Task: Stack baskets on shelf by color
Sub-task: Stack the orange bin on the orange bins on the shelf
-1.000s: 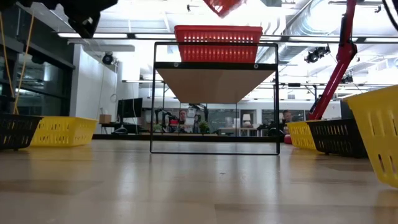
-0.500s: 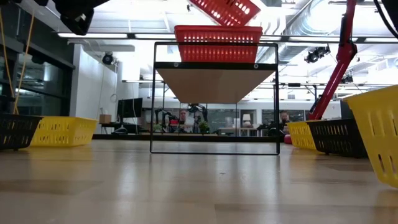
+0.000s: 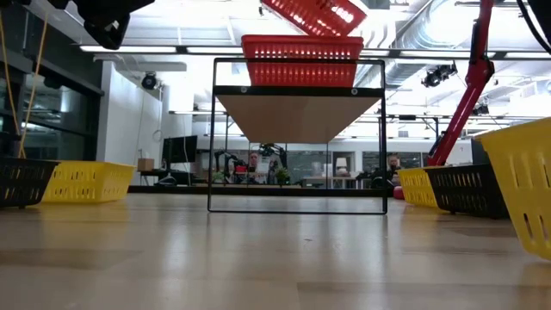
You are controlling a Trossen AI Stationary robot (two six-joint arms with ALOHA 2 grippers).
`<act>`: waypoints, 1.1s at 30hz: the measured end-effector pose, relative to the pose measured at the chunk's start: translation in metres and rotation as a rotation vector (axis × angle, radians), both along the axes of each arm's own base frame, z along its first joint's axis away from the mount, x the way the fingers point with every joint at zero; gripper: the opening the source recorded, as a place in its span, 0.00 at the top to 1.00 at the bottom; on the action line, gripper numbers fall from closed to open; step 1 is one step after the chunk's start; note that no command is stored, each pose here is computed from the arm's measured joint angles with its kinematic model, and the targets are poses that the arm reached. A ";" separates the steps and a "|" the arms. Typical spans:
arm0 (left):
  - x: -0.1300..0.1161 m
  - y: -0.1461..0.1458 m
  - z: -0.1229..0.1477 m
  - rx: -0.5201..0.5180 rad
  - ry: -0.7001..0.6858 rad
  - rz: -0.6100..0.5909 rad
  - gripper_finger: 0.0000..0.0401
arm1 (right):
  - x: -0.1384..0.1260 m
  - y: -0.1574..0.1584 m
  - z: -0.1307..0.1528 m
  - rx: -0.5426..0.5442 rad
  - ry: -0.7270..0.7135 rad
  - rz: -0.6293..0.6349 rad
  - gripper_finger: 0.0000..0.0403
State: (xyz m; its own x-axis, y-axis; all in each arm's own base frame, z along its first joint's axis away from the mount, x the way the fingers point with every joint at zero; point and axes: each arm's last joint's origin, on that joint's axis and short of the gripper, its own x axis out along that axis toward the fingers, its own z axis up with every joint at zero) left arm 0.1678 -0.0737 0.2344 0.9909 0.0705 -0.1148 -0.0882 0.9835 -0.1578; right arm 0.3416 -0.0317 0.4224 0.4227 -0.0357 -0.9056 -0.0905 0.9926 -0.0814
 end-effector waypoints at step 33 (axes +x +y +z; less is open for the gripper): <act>0.000 0.001 0.000 0.004 0.000 0.023 0.52 | 0.015 -0.001 -0.015 -0.007 0.042 -0.044 0.62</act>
